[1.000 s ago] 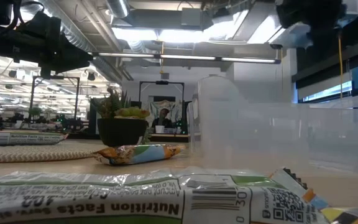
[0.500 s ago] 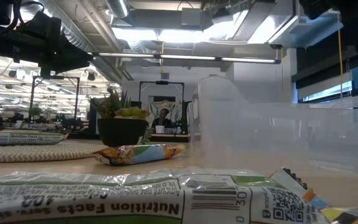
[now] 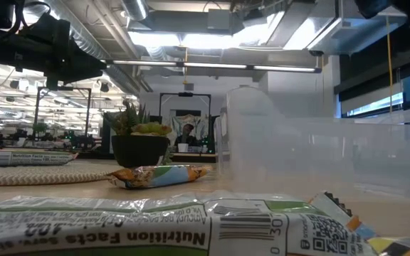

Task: Pick and place Granola Bars by type
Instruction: Put the red granola bar into the top transparent bin

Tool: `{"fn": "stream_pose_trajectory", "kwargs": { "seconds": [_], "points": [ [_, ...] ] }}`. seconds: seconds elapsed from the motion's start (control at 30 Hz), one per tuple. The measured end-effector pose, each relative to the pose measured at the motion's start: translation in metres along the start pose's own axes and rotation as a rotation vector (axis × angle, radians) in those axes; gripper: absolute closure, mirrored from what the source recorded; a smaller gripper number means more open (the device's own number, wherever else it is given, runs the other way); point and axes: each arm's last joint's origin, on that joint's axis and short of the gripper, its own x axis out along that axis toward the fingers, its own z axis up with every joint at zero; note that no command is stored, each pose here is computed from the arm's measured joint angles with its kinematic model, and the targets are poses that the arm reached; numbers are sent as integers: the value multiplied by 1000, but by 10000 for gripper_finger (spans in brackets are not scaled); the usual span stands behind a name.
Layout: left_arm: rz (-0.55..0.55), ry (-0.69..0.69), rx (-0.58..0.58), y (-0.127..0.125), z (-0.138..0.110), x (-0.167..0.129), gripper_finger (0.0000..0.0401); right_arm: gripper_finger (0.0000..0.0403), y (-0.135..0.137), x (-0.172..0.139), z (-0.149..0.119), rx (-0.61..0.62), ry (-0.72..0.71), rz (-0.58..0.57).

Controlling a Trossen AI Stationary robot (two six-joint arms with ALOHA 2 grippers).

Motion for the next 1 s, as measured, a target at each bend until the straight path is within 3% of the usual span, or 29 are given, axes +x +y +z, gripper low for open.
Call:
{"fn": "stream_pose_trajectory", "kwargs": {
  "seconds": [0.27, 0.73, 0.83, 1.0],
  "points": [
    [-49, 11, -2, -1, 0, 0, 262, 96, 15, 34, -20, -10, 66, -47],
    [-80, 18, -2, -2, 0, 0, 262, 95, -4, 126, -51, -116, 182, 2],
    [-79, 18, -2, -2, 0, 0, 262, 95, -12, 140, -53, -117, 185, -23],
    [-79, 18, -2, -2, 0, 0, 262, 101, -14, 156, -55, -144, 197, 50]
  ]
}}
